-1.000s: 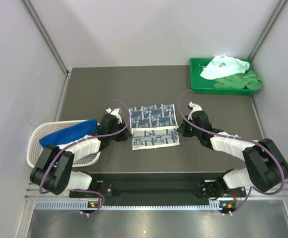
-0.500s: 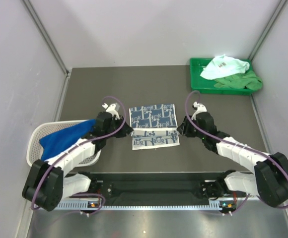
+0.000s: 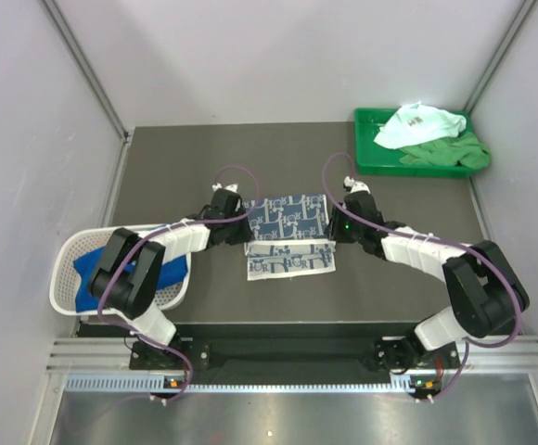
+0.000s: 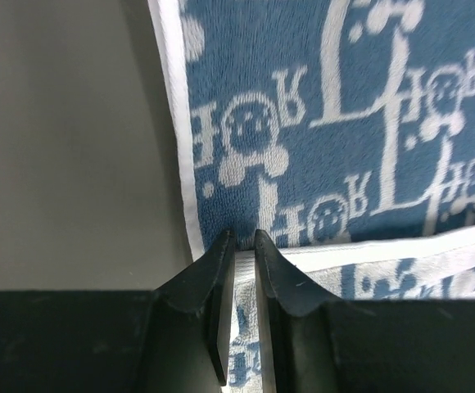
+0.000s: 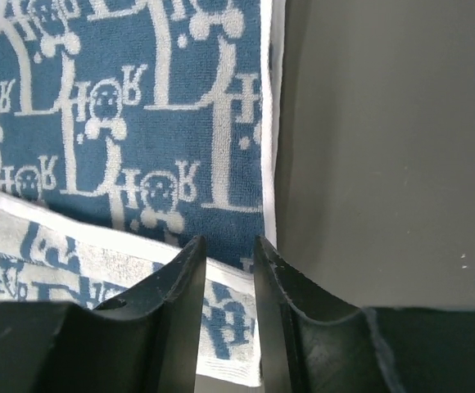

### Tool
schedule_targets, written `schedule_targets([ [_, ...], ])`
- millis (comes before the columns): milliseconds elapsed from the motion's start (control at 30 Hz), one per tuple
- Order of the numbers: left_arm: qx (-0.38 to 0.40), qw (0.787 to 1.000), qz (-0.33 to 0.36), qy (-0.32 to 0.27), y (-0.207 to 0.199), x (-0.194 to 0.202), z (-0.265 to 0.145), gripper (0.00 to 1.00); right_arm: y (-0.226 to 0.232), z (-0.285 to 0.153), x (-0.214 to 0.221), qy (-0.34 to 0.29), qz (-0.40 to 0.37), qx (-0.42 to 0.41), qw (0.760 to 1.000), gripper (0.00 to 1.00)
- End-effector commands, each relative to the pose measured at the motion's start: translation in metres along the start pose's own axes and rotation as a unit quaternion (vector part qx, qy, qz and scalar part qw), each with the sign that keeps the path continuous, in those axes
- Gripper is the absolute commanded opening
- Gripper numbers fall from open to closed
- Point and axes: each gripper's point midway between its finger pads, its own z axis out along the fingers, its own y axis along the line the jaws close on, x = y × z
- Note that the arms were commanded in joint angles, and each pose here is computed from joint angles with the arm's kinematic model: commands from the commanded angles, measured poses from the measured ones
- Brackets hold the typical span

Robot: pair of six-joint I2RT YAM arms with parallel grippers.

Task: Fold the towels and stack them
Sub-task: Fold the towel

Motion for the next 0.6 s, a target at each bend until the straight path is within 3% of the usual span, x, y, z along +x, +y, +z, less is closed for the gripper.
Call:
schedule_targets([
  [0, -0.004, 1.000, 0.009, 0.002, -0.011, 0.000, 0.000, 0.21, 0.008, -0.002, -0.002, -0.013, -0.004, -0.003, 1.000, 0.29],
  [567, 0.052, 0.998, 0.024, 0.006, -0.029, 0.023, -0.038, 0.21, -0.001, -0.027, 0.025, -0.012, -0.005, -0.014, 1.000, 0.28],
])
